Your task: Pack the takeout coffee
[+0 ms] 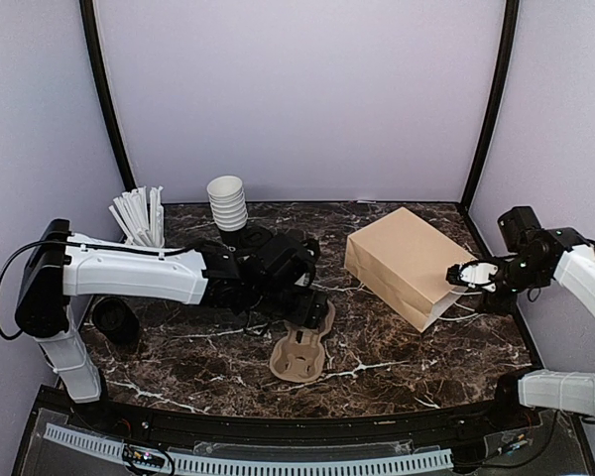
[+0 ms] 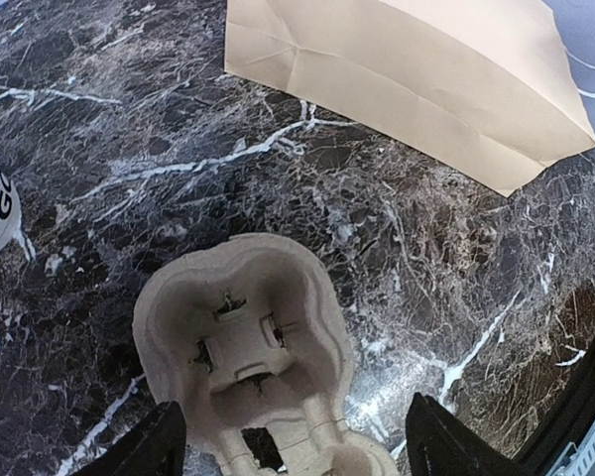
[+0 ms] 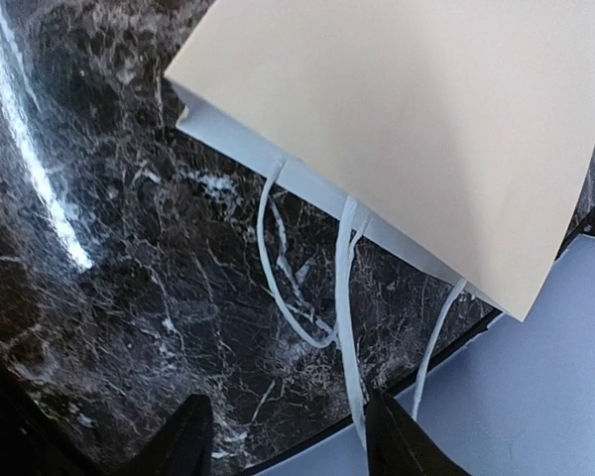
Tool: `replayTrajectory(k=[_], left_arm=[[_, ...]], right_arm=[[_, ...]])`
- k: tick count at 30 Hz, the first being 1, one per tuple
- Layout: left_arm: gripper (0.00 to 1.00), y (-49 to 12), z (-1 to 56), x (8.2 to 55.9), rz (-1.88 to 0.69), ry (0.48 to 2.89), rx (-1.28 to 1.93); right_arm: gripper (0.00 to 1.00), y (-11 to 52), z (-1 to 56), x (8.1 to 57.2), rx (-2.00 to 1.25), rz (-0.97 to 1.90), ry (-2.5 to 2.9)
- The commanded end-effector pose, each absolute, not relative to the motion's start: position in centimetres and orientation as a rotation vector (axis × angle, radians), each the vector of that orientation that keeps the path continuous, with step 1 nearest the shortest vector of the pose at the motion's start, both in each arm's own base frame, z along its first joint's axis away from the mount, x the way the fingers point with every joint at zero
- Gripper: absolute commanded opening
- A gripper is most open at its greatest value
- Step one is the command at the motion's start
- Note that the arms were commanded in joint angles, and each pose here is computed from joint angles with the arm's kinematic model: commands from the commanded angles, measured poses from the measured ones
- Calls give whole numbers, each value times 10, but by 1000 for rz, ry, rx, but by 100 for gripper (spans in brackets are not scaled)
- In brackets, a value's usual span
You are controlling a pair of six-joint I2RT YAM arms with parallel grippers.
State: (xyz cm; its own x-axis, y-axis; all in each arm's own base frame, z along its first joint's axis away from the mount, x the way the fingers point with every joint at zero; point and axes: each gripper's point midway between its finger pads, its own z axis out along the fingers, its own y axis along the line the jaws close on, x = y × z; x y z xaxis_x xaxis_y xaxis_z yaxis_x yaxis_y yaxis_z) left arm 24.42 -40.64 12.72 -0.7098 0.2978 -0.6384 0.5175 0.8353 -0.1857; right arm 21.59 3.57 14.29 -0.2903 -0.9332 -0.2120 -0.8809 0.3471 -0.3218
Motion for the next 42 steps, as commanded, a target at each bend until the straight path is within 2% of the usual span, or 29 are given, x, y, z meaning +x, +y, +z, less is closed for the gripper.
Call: replayTrajectory(k=[1, 2, 4, 5, 14, 22, 29, 37, 38, 42], left_arm=[[79, -421, 152, 251, -497, 2298, 650], [79, -424, 156, 253, -497, 2277, 667], [79, -431, 162, 258, -491, 2239, 684], [79, -434, 166, 261, -490, 2221, 681], [80, -469, 195, 273, -509, 2061, 716], [82, -497, 227, 250, -556, 1879, 809], [84, -512, 220, 243, -596, 1879, 865], [84, -513, 201, 241, -599, 1915, 872], [84, -512, 199, 241, -590, 1919, 874], [84, -505, 199, 244, -546, 1924, 868]], right_arm=[[45, 12, 143, 239, -1562, -455, 2234], [37, 9, 143, 244, -1544, -488, 2231], [7, 7, 152, 254, -1499, -529, 2211], [0, 9, 161, 258, -1479, -527, 2192], [0, 74, 285, 261, -1375, -283, 1938], [0, 98, 370, 262, -1289, -165, 1798], [0, 124, 387, 278, -1311, -86, 1755], [0, 156, 356, 276, -1431, 33, 1766], [2, 160, 352, 270, -1456, 66, 1764], [29, 165, 363, 271, -1397, 107, 1761]])
